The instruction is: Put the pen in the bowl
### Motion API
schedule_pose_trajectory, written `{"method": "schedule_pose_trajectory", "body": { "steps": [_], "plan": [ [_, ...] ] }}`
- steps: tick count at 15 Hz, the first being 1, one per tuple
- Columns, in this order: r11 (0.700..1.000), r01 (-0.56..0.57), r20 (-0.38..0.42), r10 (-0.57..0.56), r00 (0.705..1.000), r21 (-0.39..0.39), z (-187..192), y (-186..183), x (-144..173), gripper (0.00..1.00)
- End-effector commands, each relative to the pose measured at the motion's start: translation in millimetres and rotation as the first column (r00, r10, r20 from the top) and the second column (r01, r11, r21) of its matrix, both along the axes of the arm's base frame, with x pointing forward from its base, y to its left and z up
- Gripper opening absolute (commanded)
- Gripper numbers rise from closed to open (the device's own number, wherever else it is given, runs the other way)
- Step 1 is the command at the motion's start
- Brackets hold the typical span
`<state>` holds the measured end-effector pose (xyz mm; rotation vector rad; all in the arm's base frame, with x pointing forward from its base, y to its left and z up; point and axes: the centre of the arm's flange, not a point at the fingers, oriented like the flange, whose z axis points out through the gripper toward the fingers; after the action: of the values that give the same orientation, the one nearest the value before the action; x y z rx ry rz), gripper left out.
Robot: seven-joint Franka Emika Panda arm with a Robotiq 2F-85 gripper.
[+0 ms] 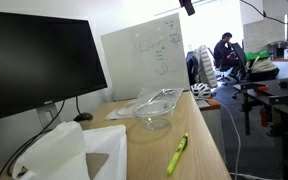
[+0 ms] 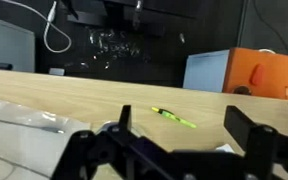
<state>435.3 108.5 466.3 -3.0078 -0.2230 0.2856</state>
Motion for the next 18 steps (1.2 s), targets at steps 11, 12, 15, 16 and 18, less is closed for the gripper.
{"method": "schedule_pose_trajectory", "body": {
  "steps": [11,12,15,16,18],
  "plan": [
    [0.94,-0.334,-0.015,0.333,0.943,-0.068,-66.5,43.7,16.7,1.0],
    [0.918,-0.388,-0.029,0.387,0.922,-0.087,-89.0,59.7,20.0,1.0],
    [0.833,-0.54,-0.053,0.538,0.841,-0.122,-145.6,101.6,30.8,1.0],
    [0.797,-0.588,-0.063,0.586,0.808,-0.138,-161.1,113.0,33.0,1.0],
    [0.72,-0.674,-0.078,0.672,0.737,-0.167,-188.3,133.5,38.1,1.0]
  ]
}}
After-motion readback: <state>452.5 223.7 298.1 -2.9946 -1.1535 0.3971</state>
